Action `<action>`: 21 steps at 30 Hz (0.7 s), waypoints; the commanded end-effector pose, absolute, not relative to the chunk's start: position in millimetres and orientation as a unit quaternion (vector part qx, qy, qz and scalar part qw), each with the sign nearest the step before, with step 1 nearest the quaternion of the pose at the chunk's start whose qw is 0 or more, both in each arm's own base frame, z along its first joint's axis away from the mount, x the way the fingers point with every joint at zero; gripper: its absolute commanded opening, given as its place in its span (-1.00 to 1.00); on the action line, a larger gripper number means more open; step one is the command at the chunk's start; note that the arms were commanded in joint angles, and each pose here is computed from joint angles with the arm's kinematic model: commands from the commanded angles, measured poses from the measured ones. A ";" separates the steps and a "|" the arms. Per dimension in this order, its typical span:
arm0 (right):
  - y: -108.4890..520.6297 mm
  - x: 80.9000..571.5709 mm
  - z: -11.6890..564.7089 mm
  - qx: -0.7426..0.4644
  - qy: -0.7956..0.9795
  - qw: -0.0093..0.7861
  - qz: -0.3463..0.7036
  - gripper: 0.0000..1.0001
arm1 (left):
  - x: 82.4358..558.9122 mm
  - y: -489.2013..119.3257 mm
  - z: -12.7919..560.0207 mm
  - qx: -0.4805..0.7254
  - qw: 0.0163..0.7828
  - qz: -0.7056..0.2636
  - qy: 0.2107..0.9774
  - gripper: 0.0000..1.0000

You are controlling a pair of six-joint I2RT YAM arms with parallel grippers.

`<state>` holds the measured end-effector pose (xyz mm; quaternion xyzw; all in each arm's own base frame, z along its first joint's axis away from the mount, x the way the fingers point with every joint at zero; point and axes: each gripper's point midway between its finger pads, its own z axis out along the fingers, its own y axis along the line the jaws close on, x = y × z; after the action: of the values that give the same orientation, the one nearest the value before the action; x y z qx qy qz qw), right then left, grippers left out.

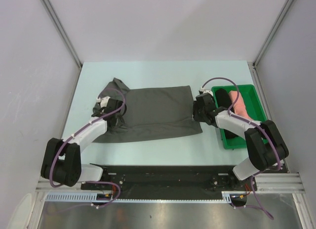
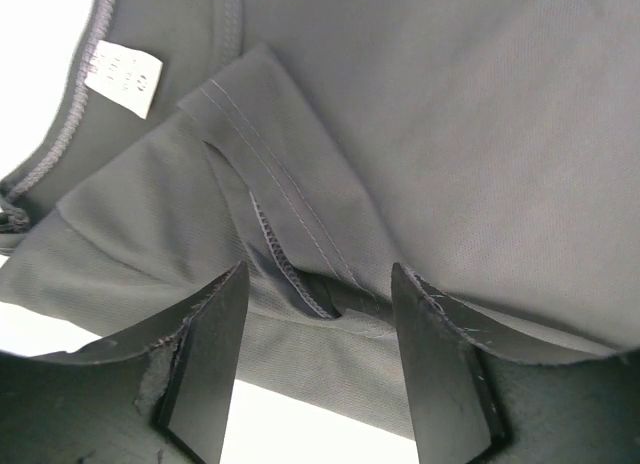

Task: Roll the t-shirts
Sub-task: Fold the T-shirt at the center of the board.

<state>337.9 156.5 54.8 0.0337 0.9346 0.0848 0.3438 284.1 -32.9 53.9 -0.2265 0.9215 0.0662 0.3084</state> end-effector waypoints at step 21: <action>151.7 364.5 69.8 0.039 0.922 0.376 0.083 -0.16 | 324.1 -71.3 62.3 -0.193 0.337 0.030 0.921 -1.00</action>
<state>346.7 149.2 55.3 0.0383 0.9327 0.0797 0.3497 300.4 -58.5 44.2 -0.2054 0.9280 0.0514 0.3067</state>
